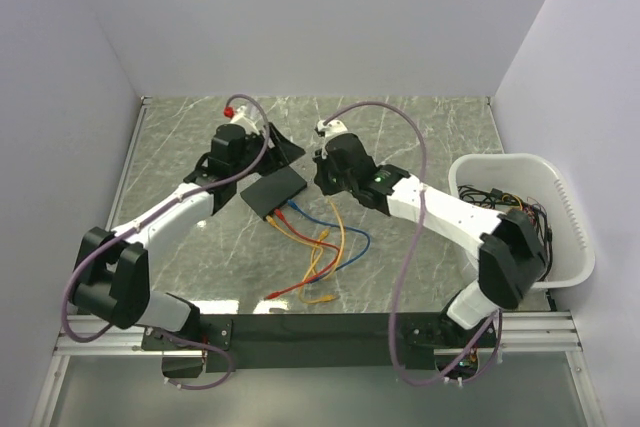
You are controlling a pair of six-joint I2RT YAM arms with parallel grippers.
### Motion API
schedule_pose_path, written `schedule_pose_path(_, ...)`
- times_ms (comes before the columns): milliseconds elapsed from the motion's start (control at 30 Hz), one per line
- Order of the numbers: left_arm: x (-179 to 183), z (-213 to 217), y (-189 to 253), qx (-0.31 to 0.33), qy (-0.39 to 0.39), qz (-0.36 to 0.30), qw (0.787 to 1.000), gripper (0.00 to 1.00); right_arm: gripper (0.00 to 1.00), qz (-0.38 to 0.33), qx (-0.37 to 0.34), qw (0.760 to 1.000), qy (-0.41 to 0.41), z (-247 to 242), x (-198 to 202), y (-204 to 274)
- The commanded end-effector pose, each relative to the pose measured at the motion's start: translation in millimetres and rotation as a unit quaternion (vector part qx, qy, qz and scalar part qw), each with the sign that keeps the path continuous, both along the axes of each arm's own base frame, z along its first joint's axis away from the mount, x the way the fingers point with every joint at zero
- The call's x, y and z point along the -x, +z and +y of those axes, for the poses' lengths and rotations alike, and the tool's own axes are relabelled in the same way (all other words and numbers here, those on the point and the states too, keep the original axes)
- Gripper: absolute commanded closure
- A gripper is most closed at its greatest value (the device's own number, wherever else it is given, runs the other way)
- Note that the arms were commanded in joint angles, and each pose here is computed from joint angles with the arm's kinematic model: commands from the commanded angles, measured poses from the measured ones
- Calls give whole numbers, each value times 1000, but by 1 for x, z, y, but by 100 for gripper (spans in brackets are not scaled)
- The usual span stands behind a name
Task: Insert the plug into the switch port
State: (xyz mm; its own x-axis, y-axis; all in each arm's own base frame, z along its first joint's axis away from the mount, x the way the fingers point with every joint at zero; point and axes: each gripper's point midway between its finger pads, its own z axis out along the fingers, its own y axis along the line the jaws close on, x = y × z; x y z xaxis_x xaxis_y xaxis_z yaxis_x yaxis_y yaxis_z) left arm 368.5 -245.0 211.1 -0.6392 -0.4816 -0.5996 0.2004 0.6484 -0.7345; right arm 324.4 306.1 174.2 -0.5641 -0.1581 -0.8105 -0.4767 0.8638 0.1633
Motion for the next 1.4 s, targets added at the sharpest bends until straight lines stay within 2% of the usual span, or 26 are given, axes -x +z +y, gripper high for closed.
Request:
schedule_pose_path(0,-27,25,1,-6,20,-19,1000,30,100,31,39,998,-48,-21,-17,-37)
schedule_pose_path(167,-62,62,-21,-25,44,-28,998,31,100,64,65,995,-39,-11,-25,-70)
schedule_pose_path(367,-97,72,-66,-54,39,-21,998,33,100,89,69,994,-14,6,-28,-96)
schedule_pose_path(467,-109,76,-100,-55,38,6,998,35,100,101,79,992,-5,11,-28,-108)
schedule_pose_path(567,-116,74,-107,-42,30,4,999,35,100,109,80,991,5,17,-28,-116)
schedule_pose_path(800,-116,69,-132,-11,1,25,1000,38,100,132,77,988,16,31,-30,-134)
schedule_pose_path(1067,-105,66,-151,-12,-18,43,999,45,100,138,79,987,23,44,-37,-138)
schedule_pose_path(1367,-92,60,-160,-5,-48,45,998,48,100,146,88,985,18,48,-45,-148)
